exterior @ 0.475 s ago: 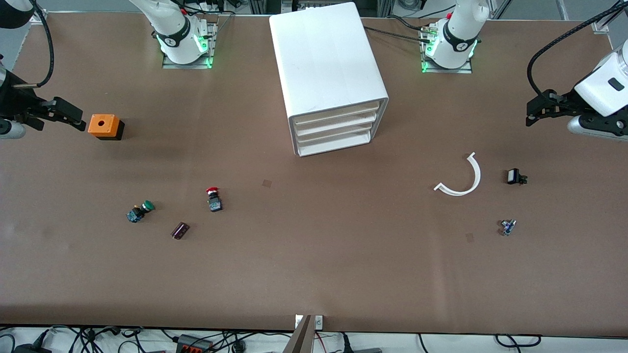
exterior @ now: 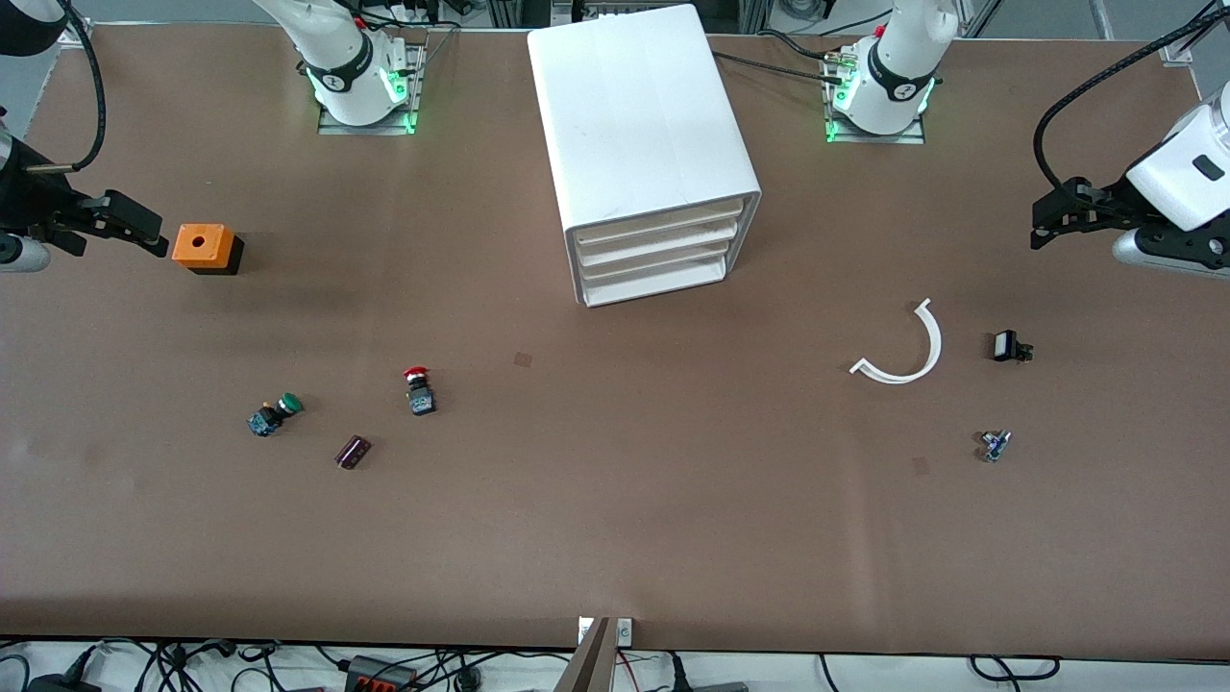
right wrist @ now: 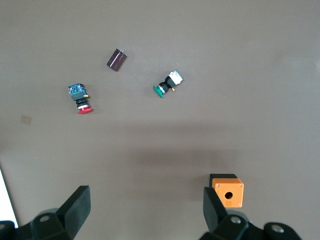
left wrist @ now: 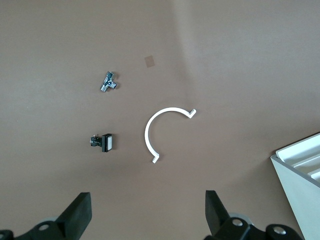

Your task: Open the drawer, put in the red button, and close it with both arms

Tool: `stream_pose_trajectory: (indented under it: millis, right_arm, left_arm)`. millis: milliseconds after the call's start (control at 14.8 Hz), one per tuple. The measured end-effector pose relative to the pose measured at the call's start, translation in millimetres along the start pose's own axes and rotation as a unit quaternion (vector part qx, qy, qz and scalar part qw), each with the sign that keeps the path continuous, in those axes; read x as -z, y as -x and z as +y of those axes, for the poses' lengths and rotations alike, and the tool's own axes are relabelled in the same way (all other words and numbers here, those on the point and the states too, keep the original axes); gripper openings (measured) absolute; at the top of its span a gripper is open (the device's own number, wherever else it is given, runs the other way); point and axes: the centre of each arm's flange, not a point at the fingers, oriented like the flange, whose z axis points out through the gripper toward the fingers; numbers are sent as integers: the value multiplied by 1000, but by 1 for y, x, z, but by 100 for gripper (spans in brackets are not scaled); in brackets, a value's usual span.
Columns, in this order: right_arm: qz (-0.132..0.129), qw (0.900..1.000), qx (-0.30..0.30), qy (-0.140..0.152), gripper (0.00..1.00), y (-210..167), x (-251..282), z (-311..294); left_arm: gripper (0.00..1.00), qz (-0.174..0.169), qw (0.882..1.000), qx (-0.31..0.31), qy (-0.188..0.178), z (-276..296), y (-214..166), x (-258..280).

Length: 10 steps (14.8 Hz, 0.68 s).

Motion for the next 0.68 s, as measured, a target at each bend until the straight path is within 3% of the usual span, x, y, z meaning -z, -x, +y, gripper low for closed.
stream_pose_trajectory:
  millis: [271,542,678]
  right_arm:
    - [-9,1000,0,0,100,-4,-10,0]
    - [-17,1000,0,-1,100,-15,-29,0]
    - [-23,1000,1,-1,100,-22,-43,0]
  left_arm:
    - [100,-44,999,-3,22,7,7,-9]
    - [100,-167,981,-27,92,39,16,-49]
    - [100,-207,967,-34,143,52,8,-78]
